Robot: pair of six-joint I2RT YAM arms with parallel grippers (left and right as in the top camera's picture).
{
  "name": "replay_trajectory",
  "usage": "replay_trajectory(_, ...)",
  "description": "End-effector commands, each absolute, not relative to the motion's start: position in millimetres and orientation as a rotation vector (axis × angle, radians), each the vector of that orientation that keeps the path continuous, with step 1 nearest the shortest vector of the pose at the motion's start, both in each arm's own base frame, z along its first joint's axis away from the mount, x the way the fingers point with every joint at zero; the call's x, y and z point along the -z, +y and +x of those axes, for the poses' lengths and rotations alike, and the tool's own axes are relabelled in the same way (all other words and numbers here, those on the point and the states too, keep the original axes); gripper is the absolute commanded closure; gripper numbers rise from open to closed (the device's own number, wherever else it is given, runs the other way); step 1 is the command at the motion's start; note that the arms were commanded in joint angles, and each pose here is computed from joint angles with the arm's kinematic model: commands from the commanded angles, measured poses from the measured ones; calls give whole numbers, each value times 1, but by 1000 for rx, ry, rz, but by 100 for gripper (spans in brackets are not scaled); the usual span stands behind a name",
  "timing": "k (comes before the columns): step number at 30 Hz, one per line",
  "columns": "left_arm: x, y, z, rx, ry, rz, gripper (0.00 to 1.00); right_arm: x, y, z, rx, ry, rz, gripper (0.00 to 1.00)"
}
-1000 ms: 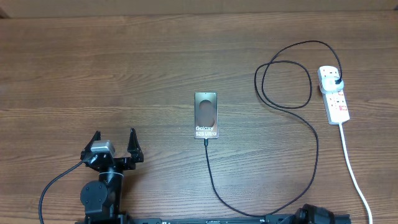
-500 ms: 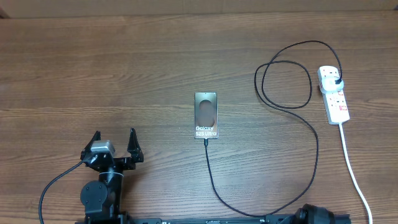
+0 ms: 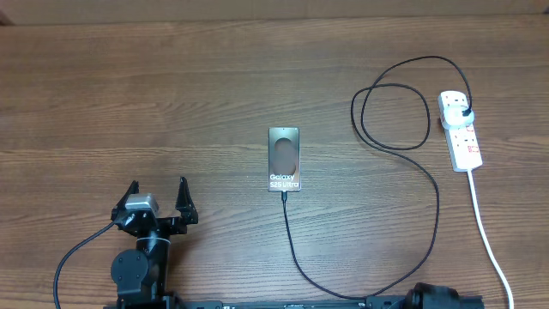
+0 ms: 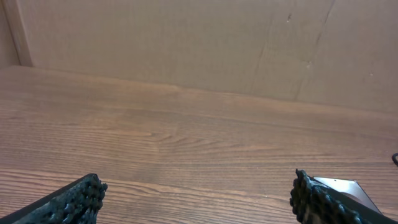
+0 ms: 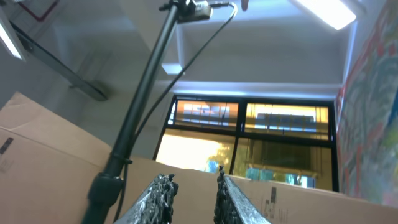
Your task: Plug charger to phone and switch on socket
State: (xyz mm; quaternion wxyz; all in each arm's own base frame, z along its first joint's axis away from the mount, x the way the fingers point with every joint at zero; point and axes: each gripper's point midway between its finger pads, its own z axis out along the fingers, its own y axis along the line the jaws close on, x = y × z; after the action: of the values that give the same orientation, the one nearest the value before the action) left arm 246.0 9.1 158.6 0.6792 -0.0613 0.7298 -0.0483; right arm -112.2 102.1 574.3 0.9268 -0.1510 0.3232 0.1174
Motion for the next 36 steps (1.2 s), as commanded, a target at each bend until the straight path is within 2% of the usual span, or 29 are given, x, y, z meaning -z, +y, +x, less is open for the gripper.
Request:
replay_trajectory(1,-157,6,246,105,1639,-107,0,-563,99,-123,-236,627,-288,75)
replay_trajectory(12,-158,3,246,116,1639,-95,0,-561,106,-127,-331,636,-320,75)
replay_trajectory(36,-157,-4,246,132,1642,-74,0,-562,111,-131,-323,618,-352,70)
